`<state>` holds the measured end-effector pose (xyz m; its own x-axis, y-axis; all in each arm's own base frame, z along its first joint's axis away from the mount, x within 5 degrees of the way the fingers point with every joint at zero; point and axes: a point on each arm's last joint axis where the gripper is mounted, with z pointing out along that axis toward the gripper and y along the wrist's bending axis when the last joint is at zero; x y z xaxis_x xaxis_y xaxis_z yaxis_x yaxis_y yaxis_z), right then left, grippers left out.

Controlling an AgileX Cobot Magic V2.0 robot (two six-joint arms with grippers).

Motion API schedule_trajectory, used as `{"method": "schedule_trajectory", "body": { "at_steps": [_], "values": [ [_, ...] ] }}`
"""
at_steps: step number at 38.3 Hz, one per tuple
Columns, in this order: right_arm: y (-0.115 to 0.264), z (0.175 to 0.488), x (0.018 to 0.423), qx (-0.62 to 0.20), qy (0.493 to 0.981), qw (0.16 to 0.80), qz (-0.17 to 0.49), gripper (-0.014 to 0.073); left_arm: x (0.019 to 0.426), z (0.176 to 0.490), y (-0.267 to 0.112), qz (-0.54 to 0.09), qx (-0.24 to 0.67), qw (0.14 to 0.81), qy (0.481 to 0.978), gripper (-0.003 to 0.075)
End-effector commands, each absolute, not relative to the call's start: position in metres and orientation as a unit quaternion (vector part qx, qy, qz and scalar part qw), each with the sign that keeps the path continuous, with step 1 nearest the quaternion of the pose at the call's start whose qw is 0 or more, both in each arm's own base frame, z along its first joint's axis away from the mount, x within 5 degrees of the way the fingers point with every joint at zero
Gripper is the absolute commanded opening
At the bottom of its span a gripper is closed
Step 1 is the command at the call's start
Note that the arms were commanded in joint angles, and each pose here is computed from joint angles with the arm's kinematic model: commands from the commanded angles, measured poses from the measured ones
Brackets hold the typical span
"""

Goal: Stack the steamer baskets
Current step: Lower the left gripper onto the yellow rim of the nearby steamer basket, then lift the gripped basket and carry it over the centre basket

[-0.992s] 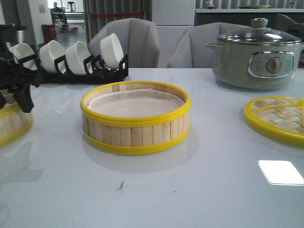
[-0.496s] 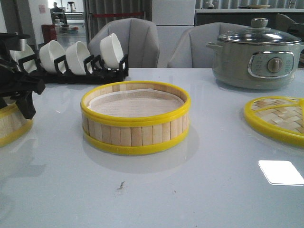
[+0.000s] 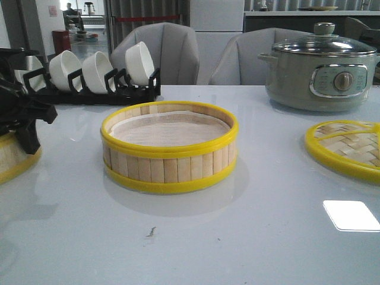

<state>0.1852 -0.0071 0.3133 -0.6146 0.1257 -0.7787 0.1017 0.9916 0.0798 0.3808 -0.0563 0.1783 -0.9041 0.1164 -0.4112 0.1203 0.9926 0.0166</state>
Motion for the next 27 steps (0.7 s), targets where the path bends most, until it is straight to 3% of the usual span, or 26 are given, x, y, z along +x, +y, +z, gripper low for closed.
{"method": "schedule_trajectory", "body": {
  "at_steps": [1,10,19,27],
  "values": [
    [-0.007,0.331,0.189,0.059,0.873,0.483,0.014,0.0465,0.384,0.205,-0.057,-0.012,0.054,0.258,0.965,0.0080],
    [-0.007,0.331,0.189,0.059,0.873,0.483,0.014,0.0465,0.386,0.220,-0.058,-0.013,0.055,0.274,0.960,0.0086],
    [-0.007,0.331,0.189,0.059,0.873,0.484,0.014,0.0465,0.388,0.274,-0.078,-0.027,0.075,0.334,0.939,0.0086],
    [-0.007,0.331,0.189,0.059,0.873,0.484,0.014,0.0465,0.384,0.320,-0.121,-0.048,0.124,0.361,0.923,0.0086]
  ]
}}
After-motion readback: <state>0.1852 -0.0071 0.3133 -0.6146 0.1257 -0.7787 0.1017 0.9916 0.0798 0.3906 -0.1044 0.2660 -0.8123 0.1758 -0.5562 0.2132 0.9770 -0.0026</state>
